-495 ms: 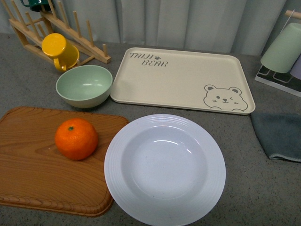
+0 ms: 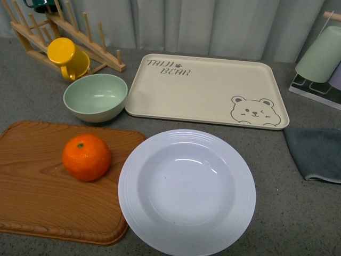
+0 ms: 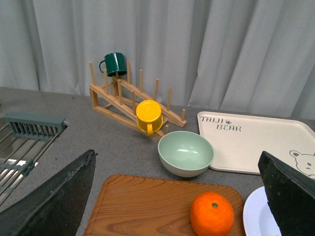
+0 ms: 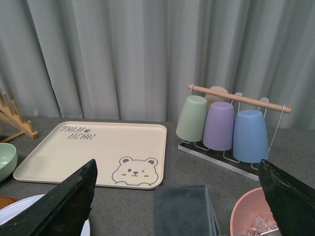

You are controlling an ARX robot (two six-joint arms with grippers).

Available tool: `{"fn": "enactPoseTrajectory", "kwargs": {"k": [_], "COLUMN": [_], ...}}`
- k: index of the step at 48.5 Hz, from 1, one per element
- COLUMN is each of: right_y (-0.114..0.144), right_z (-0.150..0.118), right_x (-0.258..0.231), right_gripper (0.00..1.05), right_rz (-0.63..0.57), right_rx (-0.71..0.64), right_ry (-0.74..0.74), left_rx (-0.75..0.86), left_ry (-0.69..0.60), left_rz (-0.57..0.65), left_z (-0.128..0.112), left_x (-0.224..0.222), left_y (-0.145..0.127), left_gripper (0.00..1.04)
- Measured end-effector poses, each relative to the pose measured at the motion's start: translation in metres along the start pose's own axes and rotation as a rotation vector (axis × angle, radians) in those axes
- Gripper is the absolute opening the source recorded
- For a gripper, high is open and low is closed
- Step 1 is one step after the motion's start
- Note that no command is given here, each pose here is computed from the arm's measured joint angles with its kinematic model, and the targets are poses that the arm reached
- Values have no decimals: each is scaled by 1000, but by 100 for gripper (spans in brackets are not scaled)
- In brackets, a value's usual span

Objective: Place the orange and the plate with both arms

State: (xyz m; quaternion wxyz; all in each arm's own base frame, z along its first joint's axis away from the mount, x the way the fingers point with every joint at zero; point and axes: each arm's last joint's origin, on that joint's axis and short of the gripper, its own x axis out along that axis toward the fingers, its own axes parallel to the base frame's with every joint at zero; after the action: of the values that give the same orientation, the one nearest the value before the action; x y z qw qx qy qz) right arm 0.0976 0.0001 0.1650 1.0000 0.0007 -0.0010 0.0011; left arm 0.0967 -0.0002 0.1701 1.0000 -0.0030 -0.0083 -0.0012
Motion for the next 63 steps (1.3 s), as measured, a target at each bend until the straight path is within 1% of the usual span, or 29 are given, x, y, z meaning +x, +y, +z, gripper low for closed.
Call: {"fn": "enactPoseTrajectory", "kwargs": {"k": [63], "right_y": [0], "right_z": [0], "right_x": [0], "right_gripper": [96], "right_rz": [0], "right_rx": [0], "right_ry": [0], "left_rx": [0], "left_ry": [0], "left_rz": [0], "left_z": [0], "left_x": [0], "left_y": [0], "left_gripper": [98]}}
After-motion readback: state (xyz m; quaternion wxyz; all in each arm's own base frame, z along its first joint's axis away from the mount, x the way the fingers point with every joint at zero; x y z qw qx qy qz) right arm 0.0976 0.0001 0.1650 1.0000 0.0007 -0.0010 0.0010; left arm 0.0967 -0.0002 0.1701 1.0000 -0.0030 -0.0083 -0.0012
